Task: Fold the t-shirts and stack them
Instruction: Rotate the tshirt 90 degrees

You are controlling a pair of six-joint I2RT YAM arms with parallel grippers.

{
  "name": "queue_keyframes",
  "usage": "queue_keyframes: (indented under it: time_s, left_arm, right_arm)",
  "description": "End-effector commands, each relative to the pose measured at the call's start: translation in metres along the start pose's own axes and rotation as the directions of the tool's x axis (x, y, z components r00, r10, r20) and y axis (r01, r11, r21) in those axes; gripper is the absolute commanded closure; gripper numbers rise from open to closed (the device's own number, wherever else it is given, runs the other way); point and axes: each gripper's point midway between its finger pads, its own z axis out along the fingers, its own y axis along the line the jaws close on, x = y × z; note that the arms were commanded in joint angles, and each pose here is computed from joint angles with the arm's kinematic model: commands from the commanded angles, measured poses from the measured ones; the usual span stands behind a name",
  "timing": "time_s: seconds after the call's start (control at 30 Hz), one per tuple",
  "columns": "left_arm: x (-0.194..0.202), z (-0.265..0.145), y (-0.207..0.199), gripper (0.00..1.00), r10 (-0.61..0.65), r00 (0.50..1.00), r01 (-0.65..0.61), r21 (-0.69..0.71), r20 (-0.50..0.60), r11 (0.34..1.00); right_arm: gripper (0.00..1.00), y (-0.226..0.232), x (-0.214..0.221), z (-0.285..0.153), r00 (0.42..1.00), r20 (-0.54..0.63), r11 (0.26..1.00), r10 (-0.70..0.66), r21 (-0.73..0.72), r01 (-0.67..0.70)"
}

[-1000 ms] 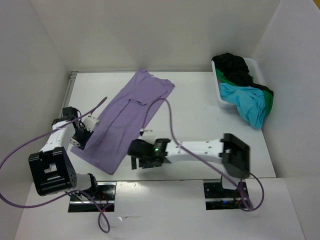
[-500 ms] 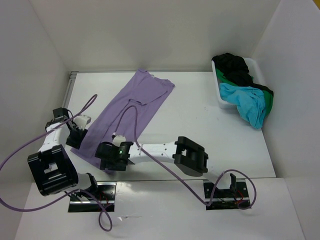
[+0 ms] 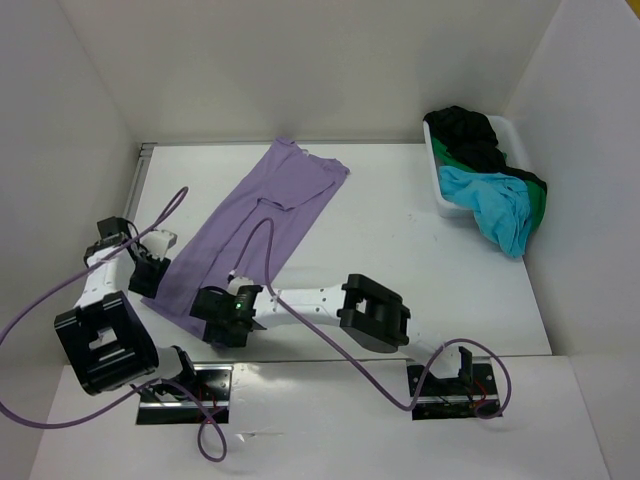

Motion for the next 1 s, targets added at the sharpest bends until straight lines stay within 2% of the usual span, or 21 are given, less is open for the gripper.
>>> queue_keyframes:
  time_s: [0.0,0.03,0.13,0.17,0.2,0.23,0.27,0.43,0.47,0.53,0.57,0.63,0.73,0.8,0.93,0.97]
  left_arm:
    - [-0.009,-0.01,0.003,0.46,0.025,0.999,-0.025,-0.005,0.047,1.0]
    - [-0.013,-0.012,0.004,0.46,0.026,0.998,-0.026,-0.006,0.06,1.0]
    - [-0.012,-0.016,0.0,0.46,0.026,0.998,-0.026,0.002,0.065,1.0]
    - [-0.012,-0.016,0.001,0.46,0.035,0.997,-0.035,0.001,0.065,0.999]
    - [-0.013,-0.019,0.001,0.46,0.036,0.997,-0.036,-0.008,0.074,0.999]
    - [-0.011,-0.019,0.0,0.46,0.044,0.997,-0.044,-0.001,0.067,0.999]
    - [-0.015,-0.021,0.001,0.46,0.045,0.996,-0.045,0.0,0.08,0.999]
    - [-0.021,-0.037,0.0,0.45,0.119,0.984,-0.118,-0.017,0.132,0.993]
    - [-0.024,-0.042,0.004,0.45,0.142,0.979,-0.138,-0.037,0.144,0.99]
    - [-0.029,-0.051,0.006,0.38,0.16,0.973,-0.153,-0.052,0.168,0.987]
    - [-0.036,-0.056,0.004,0.37,0.18,0.966,-0.174,-0.048,0.188,0.984]
    - [-0.044,-0.061,0.002,0.37,0.198,0.959,-0.193,-0.044,0.205,0.98]
    - [-0.052,-0.057,-0.009,0.37,0.227,0.954,-0.231,0.001,0.195,0.973]
    - [-0.061,-0.059,-0.021,0.35,0.253,0.945,-0.262,0.016,0.207,0.965]
    - [-0.076,-0.057,-0.05,0.35,0.318,0.924,-0.336,0.052,0.211,0.94]
    - [-0.084,-0.061,-0.064,0.35,0.35,0.907,-0.373,0.058,0.233,0.926]
  right_arm:
    - [0.43,-0.02,0.009,0.023,1.0,-0.025,0.998,0.009,0.068,-0.007]
    - [0.45,-0.025,0.011,0.025,0.999,-0.034,0.997,0.022,0.081,-0.019]
    - [0.63,-0.039,0.004,0.03,0.997,-0.032,0.993,0.074,0.089,-0.071]
    - [0.7,-0.033,0.005,0.025,0.995,-0.042,0.995,0.091,0.056,-0.088]
    - [0.87,-0.049,0.002,0.03,0.994,-0.038,0.991,0.107,0.083,-0.104]
    - [0.96,-0.052,-0.004,0.03,0.991,-0.031,0.988,0.13,0.084,-0.127]
    - [1.0,-0.06,-0.008,0.027,0.99,-0.027,0.987,0.137,0.093,-0.134]
    - [1.0,-0.089,-0.035,0.001,0.986,0.031,0.98,0.161,0.117,-0.164]
    - [1.0,-0.114,-0.038,0.0,0.985,0.047,0.972,0.166,0.161,-0.171]
    - [1.0,-0.119,-0.046,-0.023,0.982,0.065,0.973,0.18,0.134,-0.187]
    - [1.0,-0.145,-0.04,-0.025,0.983,0.061,0.967,0.174,0.181,-0.182]
    - [1.0,-0.154,-0.043,-0.044,0.979,0.068,0.965,0.194,0.166,-0.203]
    - [1.0,-0.198,-0.027,-0.059,0.979,0.042,0.951,0.201,0.23,-0.205]
    - [1.0,-0.209,-0.016,-0.076,0.977,0.028,0.948,0.211,0.239,-0.212]
    - [1.0,-0.257,-0.001,-0.101,0.972,0.022,0.926,0.234,0.3,-0.23]
    - [1.0,-0.26,-0.001,-0.105,0.972,0.022,0.929,0.235,0.29,-0.231]
